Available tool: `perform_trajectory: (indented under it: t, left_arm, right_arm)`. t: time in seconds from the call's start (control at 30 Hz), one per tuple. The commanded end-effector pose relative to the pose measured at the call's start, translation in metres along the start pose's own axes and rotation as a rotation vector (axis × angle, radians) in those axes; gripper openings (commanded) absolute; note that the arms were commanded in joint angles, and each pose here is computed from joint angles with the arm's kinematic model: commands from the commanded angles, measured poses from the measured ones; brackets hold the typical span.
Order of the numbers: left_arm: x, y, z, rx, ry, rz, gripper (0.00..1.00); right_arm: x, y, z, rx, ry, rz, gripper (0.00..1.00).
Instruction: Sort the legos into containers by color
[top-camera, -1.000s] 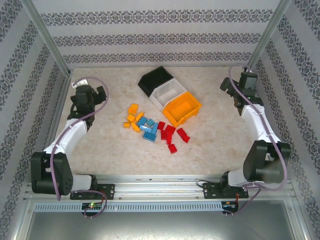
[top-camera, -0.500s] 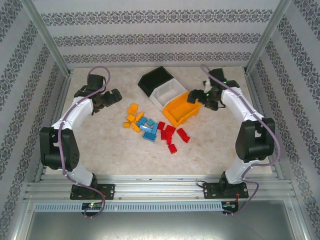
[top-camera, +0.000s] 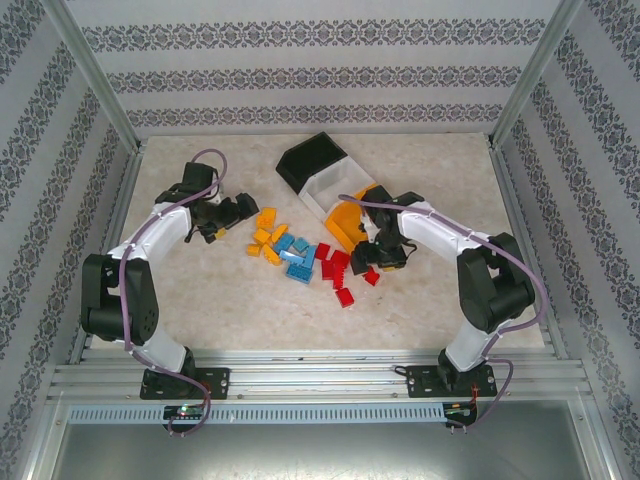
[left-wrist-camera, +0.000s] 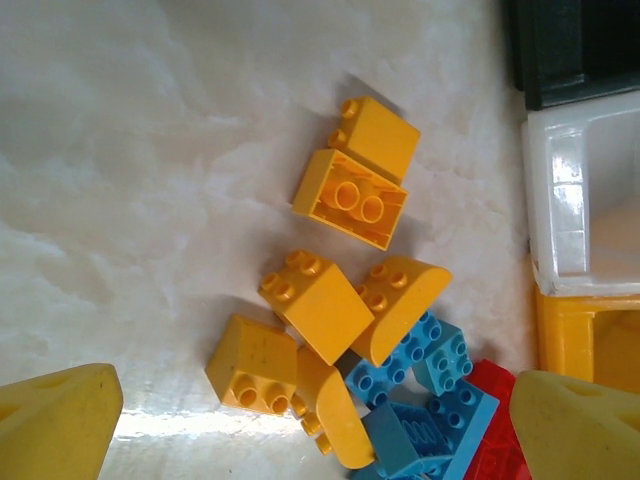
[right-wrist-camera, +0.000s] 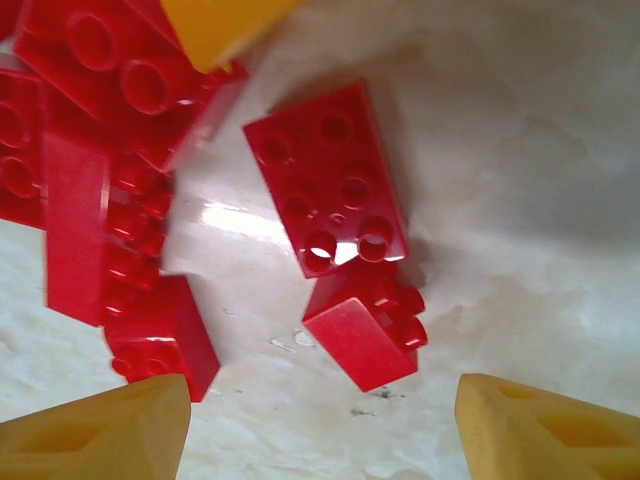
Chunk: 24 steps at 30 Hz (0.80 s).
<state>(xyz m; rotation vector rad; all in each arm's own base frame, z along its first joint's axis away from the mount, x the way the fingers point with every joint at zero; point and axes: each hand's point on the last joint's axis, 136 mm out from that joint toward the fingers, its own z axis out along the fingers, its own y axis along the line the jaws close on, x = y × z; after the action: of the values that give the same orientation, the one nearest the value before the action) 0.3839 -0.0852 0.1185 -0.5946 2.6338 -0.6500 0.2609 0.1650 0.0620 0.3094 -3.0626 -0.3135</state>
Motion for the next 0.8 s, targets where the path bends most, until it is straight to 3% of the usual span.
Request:
perform_trajectory:
  t: [0.0,0.2,0.77]
  left_arm:
    - [0.005,-0.014,0.002,0.042,0.004,0.012,1.00]
    - [0.016,-0.017,0.004,0.037,0.017,0.010,1.00]
    - [0.027,-0.011,-0.012,0.011,0.011,0.002,1.00]
  right_arm:
    - [0.003,-0.009,0.003,0.037,-0.013,-0.025,0.69]
    - [0.002,-0.010,0.018,0.029,0.010,-0.035,0.61]
    - [-0.002,-0.017,0.039,0.050,0.059,-0.035,0.52]
